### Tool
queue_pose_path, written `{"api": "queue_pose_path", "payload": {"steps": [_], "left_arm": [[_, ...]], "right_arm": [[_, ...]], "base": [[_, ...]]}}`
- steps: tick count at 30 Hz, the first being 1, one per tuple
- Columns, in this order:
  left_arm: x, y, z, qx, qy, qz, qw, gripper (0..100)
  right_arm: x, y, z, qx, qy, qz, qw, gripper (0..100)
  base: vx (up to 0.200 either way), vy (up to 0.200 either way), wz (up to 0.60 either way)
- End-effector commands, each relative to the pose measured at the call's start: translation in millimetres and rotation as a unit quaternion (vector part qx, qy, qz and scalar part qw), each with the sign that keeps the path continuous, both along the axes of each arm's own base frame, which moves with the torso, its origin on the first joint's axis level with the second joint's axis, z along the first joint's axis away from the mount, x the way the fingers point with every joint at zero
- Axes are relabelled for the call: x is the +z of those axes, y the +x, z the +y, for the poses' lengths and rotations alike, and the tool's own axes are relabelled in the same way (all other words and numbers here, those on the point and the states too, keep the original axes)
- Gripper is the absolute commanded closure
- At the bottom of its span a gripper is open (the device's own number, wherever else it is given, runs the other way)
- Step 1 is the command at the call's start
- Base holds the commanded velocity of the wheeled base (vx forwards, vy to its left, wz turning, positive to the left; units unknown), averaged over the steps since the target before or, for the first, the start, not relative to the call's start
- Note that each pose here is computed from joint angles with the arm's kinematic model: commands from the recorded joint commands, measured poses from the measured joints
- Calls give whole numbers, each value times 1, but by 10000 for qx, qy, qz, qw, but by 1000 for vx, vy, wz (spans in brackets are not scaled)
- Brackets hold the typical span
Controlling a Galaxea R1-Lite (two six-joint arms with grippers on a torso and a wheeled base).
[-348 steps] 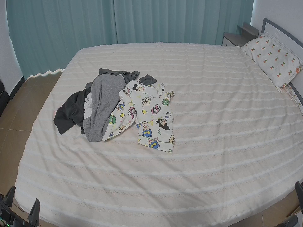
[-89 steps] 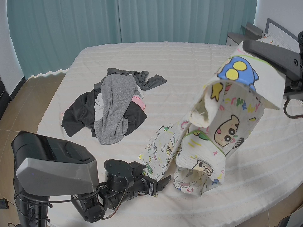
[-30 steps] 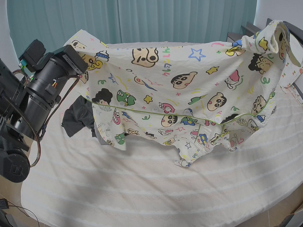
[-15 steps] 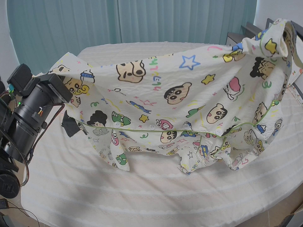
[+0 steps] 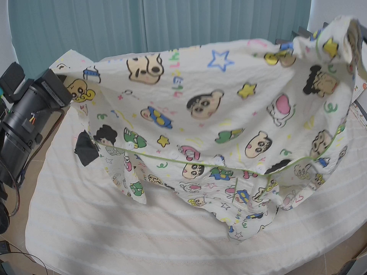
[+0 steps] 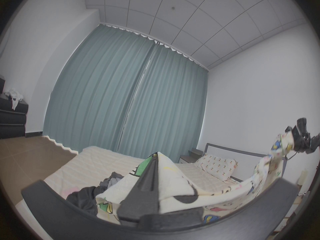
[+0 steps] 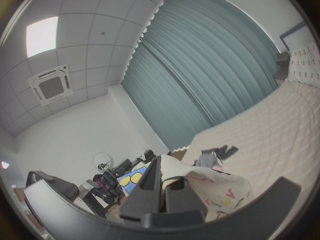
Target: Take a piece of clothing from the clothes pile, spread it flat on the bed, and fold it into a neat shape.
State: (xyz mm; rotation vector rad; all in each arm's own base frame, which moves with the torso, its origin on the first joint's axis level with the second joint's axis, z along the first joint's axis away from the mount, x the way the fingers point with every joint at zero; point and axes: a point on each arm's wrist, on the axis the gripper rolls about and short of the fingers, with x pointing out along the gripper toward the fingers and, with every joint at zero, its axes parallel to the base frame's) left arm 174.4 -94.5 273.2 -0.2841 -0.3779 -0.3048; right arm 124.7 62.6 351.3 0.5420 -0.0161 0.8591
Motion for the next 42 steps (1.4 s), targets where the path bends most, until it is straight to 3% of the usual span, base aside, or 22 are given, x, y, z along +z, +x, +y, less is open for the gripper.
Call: {"api": "queue_pose_path", "payload": {"steps": [1,6,18,33,42], "left_arm": [[-20,-9,5,-57,-13,374,9993,100],[-27,-10,6,-62,57,492,9988,100],[-28,-10,6,-74,69,497,9987,100],[-27,-9,4,-129,48,493,9987,100],[-25,-10,4,-142,41,464,9988,100]], "right_arm": [[-16,2,3,79,-108,237,9996,100],[-16,1,2,56,-108,245,9996,100],[-9,-3,1,64,-44,97,9999,100],[-8,-3,0,42,-39,100,9999,100],[-8,-4,0,32,-41,87,9999,100]], "base": [[0,0,0],[0,0,0],[-200,0,0],[0,0,0],[0,-200,0]]}}
